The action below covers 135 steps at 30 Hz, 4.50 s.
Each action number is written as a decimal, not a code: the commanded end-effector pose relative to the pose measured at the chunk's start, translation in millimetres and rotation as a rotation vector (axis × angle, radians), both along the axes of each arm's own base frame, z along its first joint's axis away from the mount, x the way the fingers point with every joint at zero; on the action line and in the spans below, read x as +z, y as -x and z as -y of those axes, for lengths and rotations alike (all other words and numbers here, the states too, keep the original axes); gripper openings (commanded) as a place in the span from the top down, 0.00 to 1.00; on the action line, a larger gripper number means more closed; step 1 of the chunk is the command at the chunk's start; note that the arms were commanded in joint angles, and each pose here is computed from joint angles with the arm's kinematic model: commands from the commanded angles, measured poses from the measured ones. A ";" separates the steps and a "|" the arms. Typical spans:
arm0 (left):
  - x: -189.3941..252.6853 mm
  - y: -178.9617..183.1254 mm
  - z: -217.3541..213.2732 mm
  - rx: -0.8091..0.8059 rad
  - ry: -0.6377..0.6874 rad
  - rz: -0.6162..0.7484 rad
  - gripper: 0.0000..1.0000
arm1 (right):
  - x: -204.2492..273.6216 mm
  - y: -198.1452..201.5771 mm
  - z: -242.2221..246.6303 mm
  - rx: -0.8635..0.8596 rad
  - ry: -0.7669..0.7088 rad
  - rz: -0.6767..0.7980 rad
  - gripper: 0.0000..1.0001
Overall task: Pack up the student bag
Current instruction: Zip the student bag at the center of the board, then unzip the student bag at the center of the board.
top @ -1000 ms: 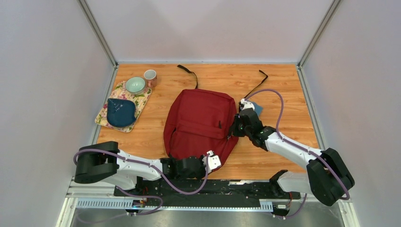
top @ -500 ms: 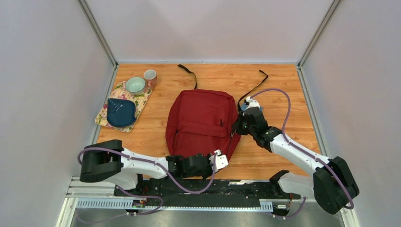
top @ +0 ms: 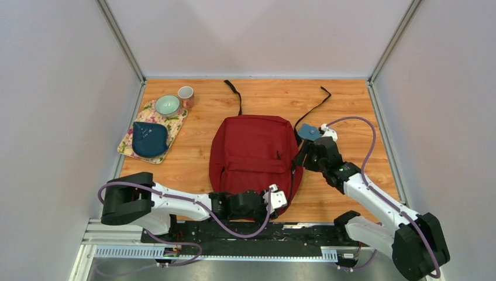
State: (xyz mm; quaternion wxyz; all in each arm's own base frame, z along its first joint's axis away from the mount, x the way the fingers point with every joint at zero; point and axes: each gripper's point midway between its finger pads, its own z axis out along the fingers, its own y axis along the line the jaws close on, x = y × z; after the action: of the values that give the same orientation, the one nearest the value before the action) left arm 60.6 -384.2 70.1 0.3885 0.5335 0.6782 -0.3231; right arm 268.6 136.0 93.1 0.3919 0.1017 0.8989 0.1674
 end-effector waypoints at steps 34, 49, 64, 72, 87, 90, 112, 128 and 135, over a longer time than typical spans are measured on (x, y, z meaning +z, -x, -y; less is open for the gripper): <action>83.2 -182.3 14.4 0.668 0.020 -0.303 0.28 | -14.1 66.9 -21.4 0.023 -0.324 -0.148 0.37; 50.4 -201.7 26.0 0.774 -0.005 -0.420 0.37 | -11.2 70.2 -19.8 0.033 -0.324 -0.135 0.40; 26.9 -212.6 31.9 0.801 -0.050 -0.432 0.49 | -12.3 69.9 -18.7 0.033 -0.314 -0.131 0.41; 17.9 -217.8 25.8 0.833 -0.067 -0.415 0.59 | -11.7 70.4 -17.9 0.033 -0.314 -0.129 0.41; 21.6 -229.0 20.4 0.868 -0.052 -0.356 1.00 | -3.8 70.9 -18.0 0.040 -0.317 -0.114 0.42; 24.9 -228.2 20.2 0.855 -0.031 -0.348 1.00 | -1.0 69.8 -17.8 0.037 -0.317 -0.110 0.42; 68.6 -221.3 2.7 0.819 0.153 -0.279 1.00 | 38.3 36.9 -70.0 0.206 -0.451 -0.107 0.47; 68.1 -219.0 6.3 0.802 0.160 -0.293 1.00 | 15.7 19.2 -73.9 0.200 -0.446 -0.137 0.62; 68.0 -216.7 7.8 0.794 0.168 -0.308 1.00 | 15.1 17.2 -70.7 0.209 -0.488 -0.146 0.94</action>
State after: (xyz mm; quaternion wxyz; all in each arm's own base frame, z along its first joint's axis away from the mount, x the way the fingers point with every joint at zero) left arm 272.5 -388.4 107.8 0.3927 0.1493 0.8726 -0.2490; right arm 239.9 200.6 88.3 0.2472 0.1269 0.8841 0.3758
